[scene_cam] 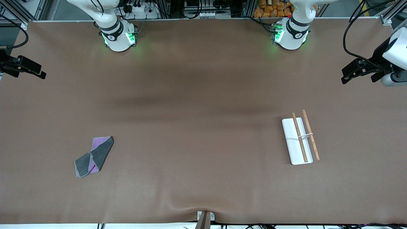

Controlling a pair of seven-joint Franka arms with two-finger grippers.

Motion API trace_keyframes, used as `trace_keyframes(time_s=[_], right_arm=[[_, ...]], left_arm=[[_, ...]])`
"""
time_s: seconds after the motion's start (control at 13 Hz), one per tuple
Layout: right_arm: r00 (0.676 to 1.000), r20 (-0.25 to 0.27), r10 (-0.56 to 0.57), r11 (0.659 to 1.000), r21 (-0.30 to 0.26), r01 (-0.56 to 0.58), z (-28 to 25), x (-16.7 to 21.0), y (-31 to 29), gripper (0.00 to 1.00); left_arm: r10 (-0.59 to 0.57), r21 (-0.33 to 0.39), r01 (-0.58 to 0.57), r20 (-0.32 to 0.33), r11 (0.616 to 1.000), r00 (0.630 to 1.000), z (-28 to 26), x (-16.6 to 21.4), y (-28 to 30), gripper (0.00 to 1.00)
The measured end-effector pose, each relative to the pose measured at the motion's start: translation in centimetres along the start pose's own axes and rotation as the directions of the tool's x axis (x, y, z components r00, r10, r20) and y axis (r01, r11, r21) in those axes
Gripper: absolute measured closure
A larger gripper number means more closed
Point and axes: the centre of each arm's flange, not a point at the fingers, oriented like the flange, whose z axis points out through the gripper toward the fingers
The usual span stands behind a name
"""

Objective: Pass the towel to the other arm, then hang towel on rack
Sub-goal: 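Move the right gripper toward the grey-purple towel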

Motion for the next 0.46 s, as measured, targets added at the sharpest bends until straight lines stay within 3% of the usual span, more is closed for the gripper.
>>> trace_keyframes(time_s=[0.46], right_arm=[[1.0,-0.001,0.001,1.0,-0.008,-0.001,0.02,0.02,0.09,0.0]], left_arm=[[0.0,-0.001,0.0,-0.011,1.0,1.0,-1.05,-0.17,-0.01,0.0]])
